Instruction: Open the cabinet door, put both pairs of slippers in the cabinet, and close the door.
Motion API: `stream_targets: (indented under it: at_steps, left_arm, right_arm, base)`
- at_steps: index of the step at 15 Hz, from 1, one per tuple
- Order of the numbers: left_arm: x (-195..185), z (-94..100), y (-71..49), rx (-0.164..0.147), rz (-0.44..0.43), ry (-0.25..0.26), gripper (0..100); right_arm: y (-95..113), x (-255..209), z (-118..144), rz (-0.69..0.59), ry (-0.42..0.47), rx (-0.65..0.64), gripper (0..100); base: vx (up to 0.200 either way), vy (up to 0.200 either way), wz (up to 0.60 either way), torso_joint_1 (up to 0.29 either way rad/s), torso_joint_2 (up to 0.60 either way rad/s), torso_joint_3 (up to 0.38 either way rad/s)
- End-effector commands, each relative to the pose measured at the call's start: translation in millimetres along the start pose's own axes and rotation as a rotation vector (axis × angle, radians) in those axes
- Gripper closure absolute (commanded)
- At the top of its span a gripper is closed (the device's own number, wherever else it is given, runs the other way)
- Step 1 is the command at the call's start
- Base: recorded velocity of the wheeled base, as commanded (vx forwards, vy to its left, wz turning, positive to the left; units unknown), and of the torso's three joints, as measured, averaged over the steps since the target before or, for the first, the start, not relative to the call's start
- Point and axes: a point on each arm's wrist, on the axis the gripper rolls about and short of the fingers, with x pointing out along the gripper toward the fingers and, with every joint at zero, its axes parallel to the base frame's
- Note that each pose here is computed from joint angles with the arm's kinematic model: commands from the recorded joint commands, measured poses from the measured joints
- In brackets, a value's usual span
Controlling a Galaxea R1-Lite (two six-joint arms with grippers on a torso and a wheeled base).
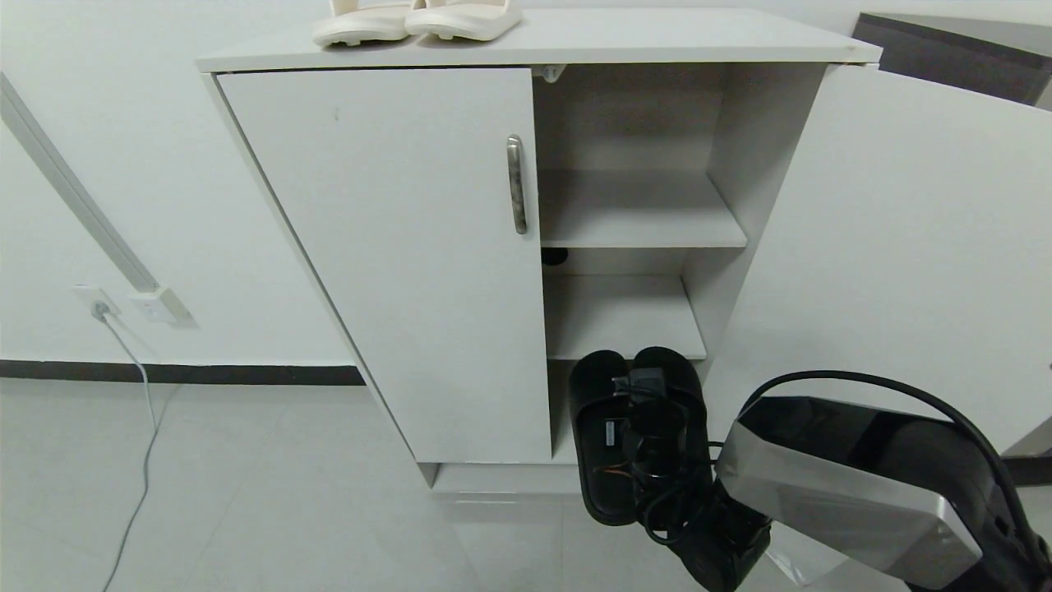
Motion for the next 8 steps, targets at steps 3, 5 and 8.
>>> stream_targets:
  at_steps: [3,5,8]
  left_arm:
    - [0.1,0.0,0.0,0.0,0.001,0.002,100]
    - [0.1,0.0,0.0,0.0,-0.001,0.002,100]
    - [0.1,0.0,0.0,0.0,-0.001,0.002,100]
  right_arm:
    - [0.0,1.3,0.1,-0.002,-0.003,0.002,100]
    - [-0.7,2.6,-0.7,-0.005,-0.001,0.002,100]
    - [0.0,3.4,-0.8,-0.004,-0.004,0.004,100]
  base:
    - [0.2,0.0,0.0,-0.001,0.0,0.004]
    - [0.2,0.0,0.0,0.002,0.0,0.0]
    - [0.133,0.0,0.0,0.003,0.0,0.002]
